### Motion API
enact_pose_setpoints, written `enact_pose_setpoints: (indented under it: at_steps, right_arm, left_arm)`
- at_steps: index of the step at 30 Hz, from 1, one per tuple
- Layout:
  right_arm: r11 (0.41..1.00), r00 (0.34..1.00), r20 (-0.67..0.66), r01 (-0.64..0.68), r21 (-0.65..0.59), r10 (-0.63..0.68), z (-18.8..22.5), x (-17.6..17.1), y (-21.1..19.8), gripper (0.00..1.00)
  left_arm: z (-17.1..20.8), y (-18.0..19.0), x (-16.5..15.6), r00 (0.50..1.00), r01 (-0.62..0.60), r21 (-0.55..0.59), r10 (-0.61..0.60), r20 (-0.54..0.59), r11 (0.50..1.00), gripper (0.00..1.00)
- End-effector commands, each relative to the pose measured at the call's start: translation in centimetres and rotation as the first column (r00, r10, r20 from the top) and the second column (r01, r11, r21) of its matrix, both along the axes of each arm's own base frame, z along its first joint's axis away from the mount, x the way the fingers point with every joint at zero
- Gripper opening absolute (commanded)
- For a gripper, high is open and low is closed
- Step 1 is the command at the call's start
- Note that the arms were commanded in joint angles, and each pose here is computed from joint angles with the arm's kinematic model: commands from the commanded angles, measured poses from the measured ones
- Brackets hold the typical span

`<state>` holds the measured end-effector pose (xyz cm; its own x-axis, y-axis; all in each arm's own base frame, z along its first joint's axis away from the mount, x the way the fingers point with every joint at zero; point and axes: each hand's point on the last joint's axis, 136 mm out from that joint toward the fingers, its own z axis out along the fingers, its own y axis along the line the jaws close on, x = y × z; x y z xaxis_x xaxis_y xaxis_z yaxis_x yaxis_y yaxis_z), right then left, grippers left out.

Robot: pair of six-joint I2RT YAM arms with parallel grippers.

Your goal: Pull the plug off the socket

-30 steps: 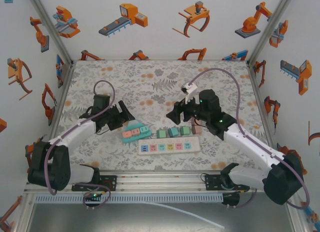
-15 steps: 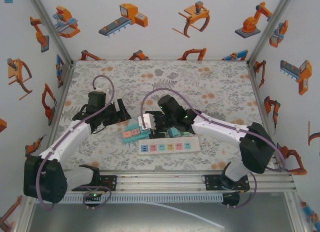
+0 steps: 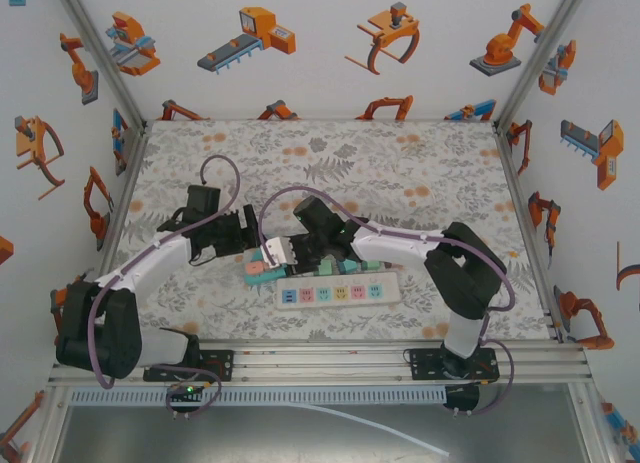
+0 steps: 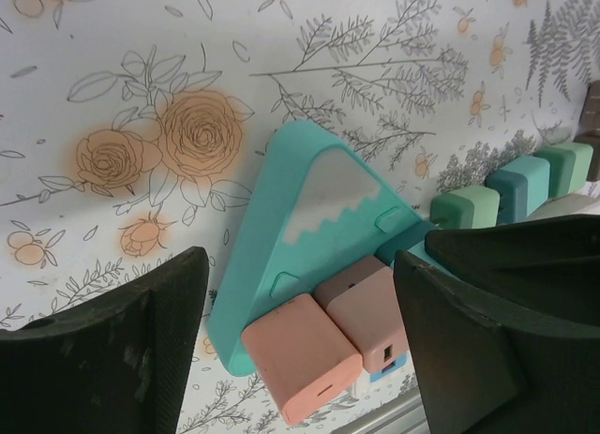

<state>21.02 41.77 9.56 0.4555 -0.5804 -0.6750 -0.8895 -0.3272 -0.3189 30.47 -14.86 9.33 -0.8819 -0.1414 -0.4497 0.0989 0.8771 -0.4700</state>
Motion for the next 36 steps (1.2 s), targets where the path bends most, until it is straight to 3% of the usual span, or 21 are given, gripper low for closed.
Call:
enact_pose_setpoints:
  at_steps: [1,13,24,29,36]
  right_arm:
    - [0.998,1.0,0.003,-0.025,0.056,0.025,1.2,0.1,1.5,0.4]
    - [0.998,1.0,0.001,-0.015,0.053,0.014,1.2,0.5,1.8,0.3]
    - [0.996,1.0,-0.007,-0.013,0.086,0.013,2.3,0.6,2.2,0.25]
    - [0.983,0.999,-0.037,0.014,0.182,-0.007,4.3,1.0,2.5,0.24]
    - [0.981,0.999,-0.034,0.021,0.192,-0.015,4.3,1.2,2.3,0.21]
  left_arm:
    - [-1.5,-0.3,-0.9,0.999,0.02,-0.014,-0.021,-0.039,1.0,0.71]
    - [-5.1,-0.5,-2.5,0.991,-0.012,-0.023,0.009,-0.133,1.0,0.65]
    - [-8.8,2.2,-4.7,0.965,-0.096,0.13,0.124,-0.229,0.987,0.6]
    - [-8.8,3.0,-4.6,0.96,-0.116,0.177,0.156,-0.231,0.977,0.6]
    - [-9.2,3.4,-4.6,0.954,-0.125,0.208,0.175,-0.243,0.97,0.6]
